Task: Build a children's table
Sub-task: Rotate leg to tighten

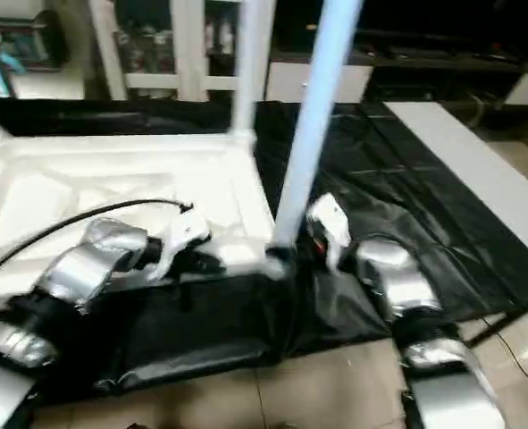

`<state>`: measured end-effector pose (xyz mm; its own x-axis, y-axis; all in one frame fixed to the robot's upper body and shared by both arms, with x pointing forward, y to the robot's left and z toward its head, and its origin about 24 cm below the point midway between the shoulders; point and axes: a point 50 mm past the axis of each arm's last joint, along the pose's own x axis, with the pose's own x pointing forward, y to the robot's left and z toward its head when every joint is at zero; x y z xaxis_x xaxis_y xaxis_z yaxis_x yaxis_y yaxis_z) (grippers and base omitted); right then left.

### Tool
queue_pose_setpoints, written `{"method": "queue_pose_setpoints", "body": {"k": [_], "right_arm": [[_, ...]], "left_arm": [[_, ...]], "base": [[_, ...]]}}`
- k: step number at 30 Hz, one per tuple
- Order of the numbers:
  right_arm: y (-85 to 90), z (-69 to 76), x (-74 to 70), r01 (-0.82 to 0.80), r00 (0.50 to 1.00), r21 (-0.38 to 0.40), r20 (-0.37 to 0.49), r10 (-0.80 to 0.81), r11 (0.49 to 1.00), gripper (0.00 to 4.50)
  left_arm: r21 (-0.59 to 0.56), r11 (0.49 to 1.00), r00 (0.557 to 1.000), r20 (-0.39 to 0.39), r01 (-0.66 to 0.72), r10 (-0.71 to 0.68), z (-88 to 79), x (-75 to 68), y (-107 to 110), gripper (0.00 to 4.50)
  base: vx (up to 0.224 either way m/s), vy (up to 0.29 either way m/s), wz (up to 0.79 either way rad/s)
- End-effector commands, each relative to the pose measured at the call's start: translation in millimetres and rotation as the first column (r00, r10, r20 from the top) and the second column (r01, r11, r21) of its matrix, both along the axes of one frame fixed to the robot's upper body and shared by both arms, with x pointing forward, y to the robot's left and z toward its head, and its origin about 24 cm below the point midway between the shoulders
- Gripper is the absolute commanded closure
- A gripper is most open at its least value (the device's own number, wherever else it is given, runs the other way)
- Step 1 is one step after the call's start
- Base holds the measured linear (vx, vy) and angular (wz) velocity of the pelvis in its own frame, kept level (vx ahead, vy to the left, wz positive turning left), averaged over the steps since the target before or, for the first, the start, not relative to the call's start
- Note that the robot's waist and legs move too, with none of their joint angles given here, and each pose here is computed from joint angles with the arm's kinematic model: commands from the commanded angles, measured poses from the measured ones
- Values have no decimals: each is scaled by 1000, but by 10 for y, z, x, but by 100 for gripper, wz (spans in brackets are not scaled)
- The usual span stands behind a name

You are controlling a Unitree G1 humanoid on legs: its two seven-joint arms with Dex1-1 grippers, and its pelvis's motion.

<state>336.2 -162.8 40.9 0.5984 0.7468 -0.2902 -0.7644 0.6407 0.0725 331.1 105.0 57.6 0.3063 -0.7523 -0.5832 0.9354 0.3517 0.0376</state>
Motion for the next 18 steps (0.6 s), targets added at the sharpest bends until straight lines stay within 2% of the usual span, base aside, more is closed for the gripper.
{"method": "queue_pose_setpoints", "body": {"k": [1,2,4,7,8,9,13,15,16,18], "right_arm": [[-8,-88,54,167,985,-42,-26,-168,985,242],[62,-104,92,245,969,-51,-9,-246,968,243],[119,-114,113,291,957,-56,2,-292,955,243],[515,-151,178,480,877,-30,28,-480,877,246],[515,-151,178,480,877,-30,28,-480,877,246],[727,-150,177,524,851,-8,29,-524,852,246],[1052,-128,141,484,874,-13,57,-482,875,249],[1092,-99,146,479,876,2,61,-478,878,250],[1103,-76,152,473,879,45,32,-475,880,250],[1098,-61,160,474,879,69,21,-476,878,251]], "left_arm": [[-39,991,990,49,-132,134,77,124,-60,450],[-43,980,978,67,-193,195,84,177,-96,450],[-49,971,968,82,-233,236,91,211,-122,450],[-80,921,900,195,-381,389,150,352,-272,450],[-80,921,900,195,-381,389,150,352,-272,450],[-101,904,876,222,-416,428,171,385,-335,450],[-125,888,849,259,-443,460,205,417,-391,450],[-112,896,851,279,-430,444,209,421,-383,450],[-113,896,852,277,-430,444,202,422,-367,450],[-113,898,853,283,-425,439,191,422,-356,450]], "base": [[0,0,0],[0,0,0],[0,0,0],[0,0,0],[0,0,0],[0,0,0],[0,0,0],[0,0,0],[0,0,0],[0,0,0]]}}
